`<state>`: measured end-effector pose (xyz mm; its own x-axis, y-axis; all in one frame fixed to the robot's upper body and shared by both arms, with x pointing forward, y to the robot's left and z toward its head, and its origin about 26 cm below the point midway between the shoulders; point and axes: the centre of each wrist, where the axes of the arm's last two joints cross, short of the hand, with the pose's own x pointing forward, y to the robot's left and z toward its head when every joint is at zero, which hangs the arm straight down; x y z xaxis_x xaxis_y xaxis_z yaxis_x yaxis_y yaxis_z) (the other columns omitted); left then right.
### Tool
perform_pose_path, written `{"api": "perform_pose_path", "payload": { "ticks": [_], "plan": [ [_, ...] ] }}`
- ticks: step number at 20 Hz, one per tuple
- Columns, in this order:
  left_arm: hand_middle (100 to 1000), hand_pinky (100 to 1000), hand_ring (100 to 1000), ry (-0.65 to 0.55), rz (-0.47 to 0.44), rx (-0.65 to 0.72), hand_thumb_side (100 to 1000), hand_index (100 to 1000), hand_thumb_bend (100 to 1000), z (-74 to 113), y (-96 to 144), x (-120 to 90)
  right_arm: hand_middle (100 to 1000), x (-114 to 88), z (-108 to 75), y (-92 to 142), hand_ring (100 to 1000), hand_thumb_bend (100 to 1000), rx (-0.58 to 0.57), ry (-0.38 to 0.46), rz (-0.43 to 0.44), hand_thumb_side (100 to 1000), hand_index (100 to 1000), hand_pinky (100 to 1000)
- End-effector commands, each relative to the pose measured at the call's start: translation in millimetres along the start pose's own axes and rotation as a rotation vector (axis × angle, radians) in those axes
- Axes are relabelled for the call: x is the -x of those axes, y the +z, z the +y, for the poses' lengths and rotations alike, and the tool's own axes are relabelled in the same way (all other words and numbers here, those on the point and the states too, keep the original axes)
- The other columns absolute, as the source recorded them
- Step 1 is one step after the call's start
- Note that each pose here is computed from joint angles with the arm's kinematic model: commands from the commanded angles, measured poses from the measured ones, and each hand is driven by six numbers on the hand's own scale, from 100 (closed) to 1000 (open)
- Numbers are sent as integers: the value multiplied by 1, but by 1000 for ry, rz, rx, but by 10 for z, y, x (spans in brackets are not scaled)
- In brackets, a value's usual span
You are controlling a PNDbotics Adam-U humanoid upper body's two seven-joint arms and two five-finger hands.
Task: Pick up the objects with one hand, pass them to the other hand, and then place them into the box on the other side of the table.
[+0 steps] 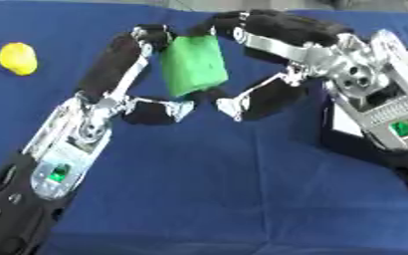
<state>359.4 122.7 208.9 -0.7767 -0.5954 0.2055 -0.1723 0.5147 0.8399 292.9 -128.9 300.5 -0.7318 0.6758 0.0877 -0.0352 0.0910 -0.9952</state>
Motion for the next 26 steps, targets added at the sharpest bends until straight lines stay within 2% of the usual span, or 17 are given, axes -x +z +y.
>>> {"api": "perform_pose_path", "payload": {
  "ticks": [1,26],
  "plan": [
    [567,755,524,-1,-32,-27,223,606,100,51,-53,-47,929,-40,-89,26,1000,160,31,30,4,300,977,902],
    [557,749,513,73,-112,-92,253,606,100,-12,-65,-30,904,20,-32,47,1000,179,5,37,53,279,961,895]
  ]
}}
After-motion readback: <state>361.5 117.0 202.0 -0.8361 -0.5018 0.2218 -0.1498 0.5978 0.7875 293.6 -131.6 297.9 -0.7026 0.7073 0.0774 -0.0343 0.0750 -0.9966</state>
